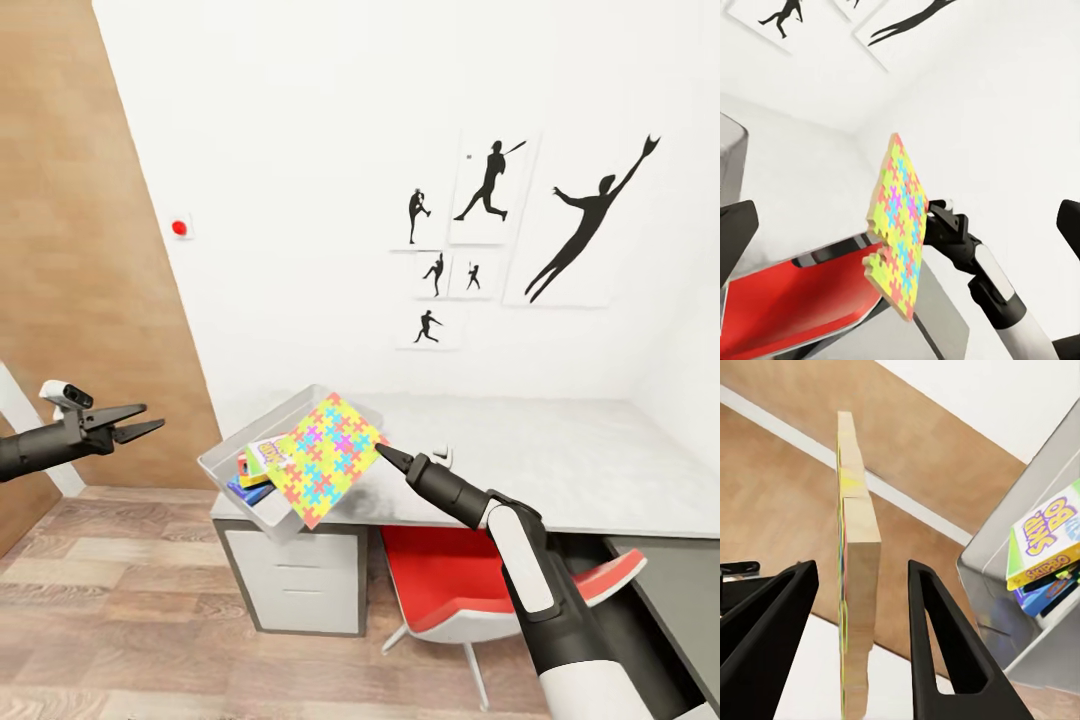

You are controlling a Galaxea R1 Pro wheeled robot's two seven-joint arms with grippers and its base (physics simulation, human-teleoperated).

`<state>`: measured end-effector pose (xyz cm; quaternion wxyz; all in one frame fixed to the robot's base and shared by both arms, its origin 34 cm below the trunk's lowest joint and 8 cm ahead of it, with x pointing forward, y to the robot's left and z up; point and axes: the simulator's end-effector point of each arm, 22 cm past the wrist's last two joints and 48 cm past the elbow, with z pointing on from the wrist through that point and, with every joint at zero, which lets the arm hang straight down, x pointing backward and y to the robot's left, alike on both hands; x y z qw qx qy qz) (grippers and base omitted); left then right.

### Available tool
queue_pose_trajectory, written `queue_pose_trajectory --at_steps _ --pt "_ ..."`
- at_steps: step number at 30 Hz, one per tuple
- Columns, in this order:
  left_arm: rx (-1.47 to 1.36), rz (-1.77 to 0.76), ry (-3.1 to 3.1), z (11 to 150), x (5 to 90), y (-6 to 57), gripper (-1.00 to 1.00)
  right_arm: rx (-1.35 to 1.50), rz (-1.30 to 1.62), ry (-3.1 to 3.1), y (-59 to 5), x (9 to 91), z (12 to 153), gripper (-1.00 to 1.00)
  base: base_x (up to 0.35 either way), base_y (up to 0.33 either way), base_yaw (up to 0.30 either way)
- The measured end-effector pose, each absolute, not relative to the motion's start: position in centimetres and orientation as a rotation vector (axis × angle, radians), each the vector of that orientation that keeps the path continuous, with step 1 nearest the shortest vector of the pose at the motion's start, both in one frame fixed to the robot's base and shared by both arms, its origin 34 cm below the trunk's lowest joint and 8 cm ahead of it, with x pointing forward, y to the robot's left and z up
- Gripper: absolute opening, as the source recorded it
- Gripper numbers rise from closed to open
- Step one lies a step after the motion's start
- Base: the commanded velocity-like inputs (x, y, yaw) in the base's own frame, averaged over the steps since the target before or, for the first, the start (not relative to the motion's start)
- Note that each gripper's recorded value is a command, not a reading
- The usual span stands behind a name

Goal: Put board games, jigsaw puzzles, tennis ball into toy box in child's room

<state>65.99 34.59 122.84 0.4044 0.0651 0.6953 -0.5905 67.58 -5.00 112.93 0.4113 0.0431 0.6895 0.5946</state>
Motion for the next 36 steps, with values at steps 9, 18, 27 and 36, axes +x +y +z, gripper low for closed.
queue_pose_trajectory --at_steps 9,18,27,36 --pt "0.162 -1.494 1.753 122.8 66.0 34.6 1.0 0.118 1.497 1.739 -5.1 67.6 112.7 -1.0 0.01 0.002 0.01" --pt "0.16 -1.495 1.752 122.8 66.0 34.6 1.0 0.123 1.497 1.739 -5.2 67.7 112.6 -1.0 0.132 0.171 0.0" --pt "0.158 -1.496 1.753 122.8 66.0 34.6 1.0 0.137 1.49 1.738 -5.7 67.9 112.5 -1.0 0.16 0.252 0.0" --pt "0.158 -1.496 1.754 122.7 66.0 34.6 1.0 0.193 1.411 1.814 -7.0 68.7 110.6 -1.0 0.098 0.146 0.0"
